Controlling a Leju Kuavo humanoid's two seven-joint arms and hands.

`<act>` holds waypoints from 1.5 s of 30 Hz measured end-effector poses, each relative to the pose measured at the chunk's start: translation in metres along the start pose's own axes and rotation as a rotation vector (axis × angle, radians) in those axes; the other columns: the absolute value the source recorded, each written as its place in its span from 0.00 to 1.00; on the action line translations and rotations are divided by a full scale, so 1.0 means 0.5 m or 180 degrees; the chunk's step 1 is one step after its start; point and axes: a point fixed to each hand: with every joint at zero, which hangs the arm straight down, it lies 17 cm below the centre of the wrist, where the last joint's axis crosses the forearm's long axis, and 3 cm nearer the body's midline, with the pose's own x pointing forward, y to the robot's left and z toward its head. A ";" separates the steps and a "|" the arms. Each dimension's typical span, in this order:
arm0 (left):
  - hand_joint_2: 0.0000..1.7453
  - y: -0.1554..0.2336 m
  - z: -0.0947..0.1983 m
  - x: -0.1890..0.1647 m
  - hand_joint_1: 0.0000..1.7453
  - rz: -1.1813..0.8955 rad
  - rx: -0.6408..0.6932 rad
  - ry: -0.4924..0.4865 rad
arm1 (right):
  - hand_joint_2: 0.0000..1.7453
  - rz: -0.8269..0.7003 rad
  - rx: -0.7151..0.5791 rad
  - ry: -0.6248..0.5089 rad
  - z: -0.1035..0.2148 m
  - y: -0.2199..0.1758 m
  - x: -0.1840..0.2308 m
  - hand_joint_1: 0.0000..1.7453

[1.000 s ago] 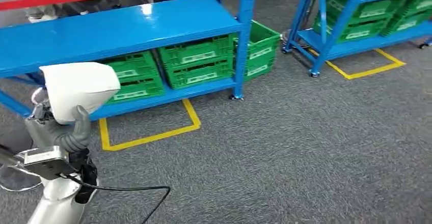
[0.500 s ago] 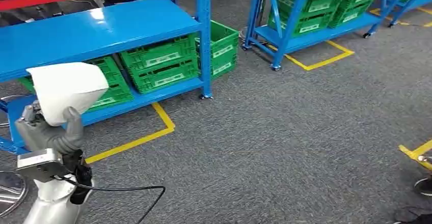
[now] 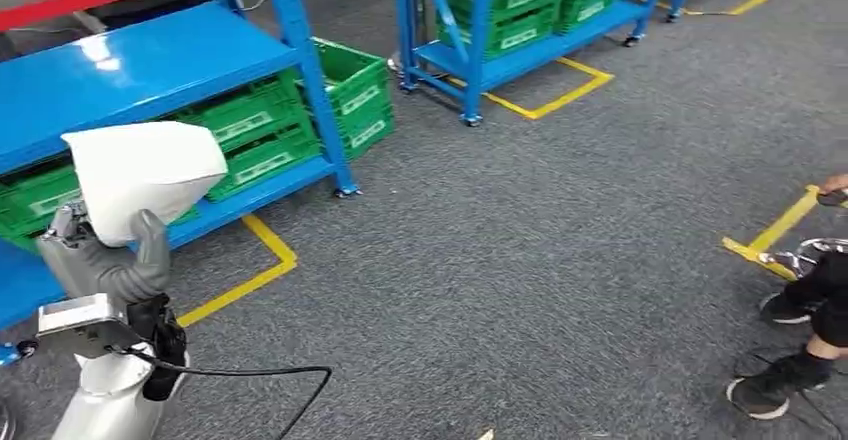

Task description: Take the parts from the cabinet and place them on the table.

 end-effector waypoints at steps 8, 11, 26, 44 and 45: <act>1.00 0.003 0.006 -0.005 1.00 0.0051 0.0005 0.0053 | 1.00 -0.0004 0.0010 0.0012 0.001 0.001 -0.002 0.00; 1.00 0.003 0.005 -0.004 1.00 0.0059 0.0008 0.0052 | 1.00 -0.0005 0.0012 0.0010 0.000 0.001 -0.001 0.00; 1.00 0.041 -0.005 -0.012 1.00 0.0113 0.0215 0.0087 | 1.00 -0.0002 0.0043 0.0008 0.000 0.005 0.001 0.00; 1.00 0.075 -0.012 -0.011 1.00 -0.0135 0.0221 -0.0039 | 1.00 -0.0006 0.0102 0.0077 0.006 0.014 -0.017 0.00; 1.00 0.077 -0.013 -0.011 1.00 -0.0144 0.0224 -0.0042 | 1.00 -0.0006 0.0103 0.0082 0.007 0.015 -0.019 0.00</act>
